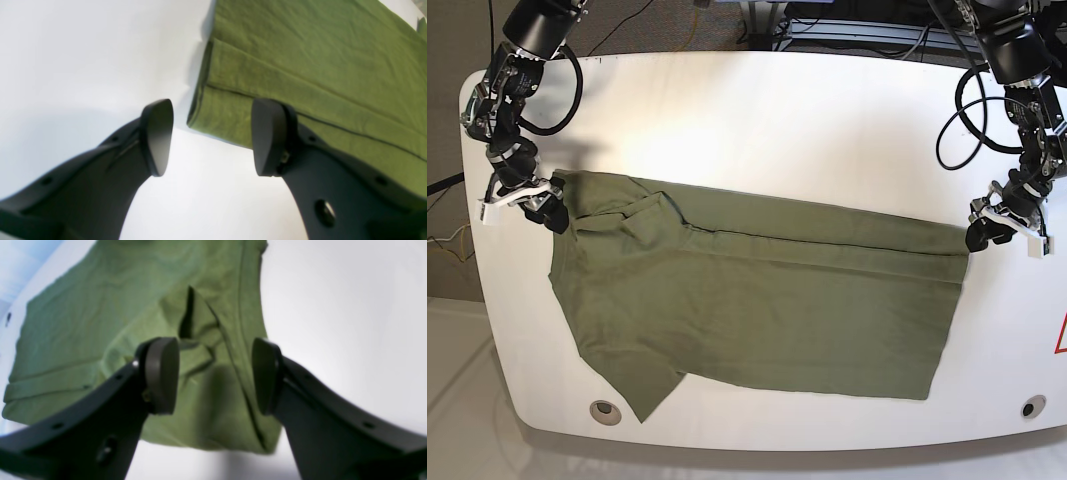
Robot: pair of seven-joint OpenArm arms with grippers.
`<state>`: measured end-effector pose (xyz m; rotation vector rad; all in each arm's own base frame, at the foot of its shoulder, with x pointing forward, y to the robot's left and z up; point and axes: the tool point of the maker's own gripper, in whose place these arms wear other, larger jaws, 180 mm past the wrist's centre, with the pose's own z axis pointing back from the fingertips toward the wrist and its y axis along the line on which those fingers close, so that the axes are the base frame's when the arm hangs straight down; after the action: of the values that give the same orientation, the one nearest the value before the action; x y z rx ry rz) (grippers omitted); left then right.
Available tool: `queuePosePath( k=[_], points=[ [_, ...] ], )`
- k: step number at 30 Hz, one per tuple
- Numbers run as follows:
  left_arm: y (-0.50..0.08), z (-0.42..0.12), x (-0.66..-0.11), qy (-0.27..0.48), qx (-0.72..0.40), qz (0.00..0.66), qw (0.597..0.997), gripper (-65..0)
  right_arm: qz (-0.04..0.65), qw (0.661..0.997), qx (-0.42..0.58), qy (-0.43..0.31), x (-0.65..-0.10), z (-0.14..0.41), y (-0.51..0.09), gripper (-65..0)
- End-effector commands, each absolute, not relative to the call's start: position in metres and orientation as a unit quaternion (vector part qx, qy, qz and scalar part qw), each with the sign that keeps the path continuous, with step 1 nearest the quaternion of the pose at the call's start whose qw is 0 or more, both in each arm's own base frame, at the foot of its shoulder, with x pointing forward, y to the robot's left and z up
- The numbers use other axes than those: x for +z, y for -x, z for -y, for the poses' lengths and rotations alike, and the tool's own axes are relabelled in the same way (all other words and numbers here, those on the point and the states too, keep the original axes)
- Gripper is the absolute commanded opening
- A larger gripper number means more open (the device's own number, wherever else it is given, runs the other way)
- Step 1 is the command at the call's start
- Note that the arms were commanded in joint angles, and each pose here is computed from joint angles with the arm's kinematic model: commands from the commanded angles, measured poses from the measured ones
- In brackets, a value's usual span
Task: Fold the T-shirt properly
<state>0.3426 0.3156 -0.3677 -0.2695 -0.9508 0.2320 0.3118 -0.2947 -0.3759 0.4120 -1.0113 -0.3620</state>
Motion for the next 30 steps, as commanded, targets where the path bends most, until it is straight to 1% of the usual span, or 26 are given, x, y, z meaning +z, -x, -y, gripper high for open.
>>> queuePosePath(
  k=[1,9,15,30],
  points=[
    [-0.354,-0.327,-0.346,0.125,0.108,0.484,0.859,-29.7,0.502,0.828,-0.167,-0.186,-0.364,0.304,-0.317,-31.5],
    [-0.354,-0.332,-0.347,0.123,0.115,0.484,0.859,-29.7,0.504,0.828,-0.173,-0.176,-0.362,0.314,-0.31,-31.6],
    [-0.353,-0.336,-0.357,0.125,0.129,0.474,0.862,-29.1,0.511,0.822,-0.183,-0.171,-0.36,0.323,-0.311,-31.5],
    [-0.349,-0.329,-0.36,0.128,0.124,0.474,0.862,-29.5,0.497,0.823,-0.214,-0.175,-0.384,0.326,-0.307,-31.2]
  ],
)
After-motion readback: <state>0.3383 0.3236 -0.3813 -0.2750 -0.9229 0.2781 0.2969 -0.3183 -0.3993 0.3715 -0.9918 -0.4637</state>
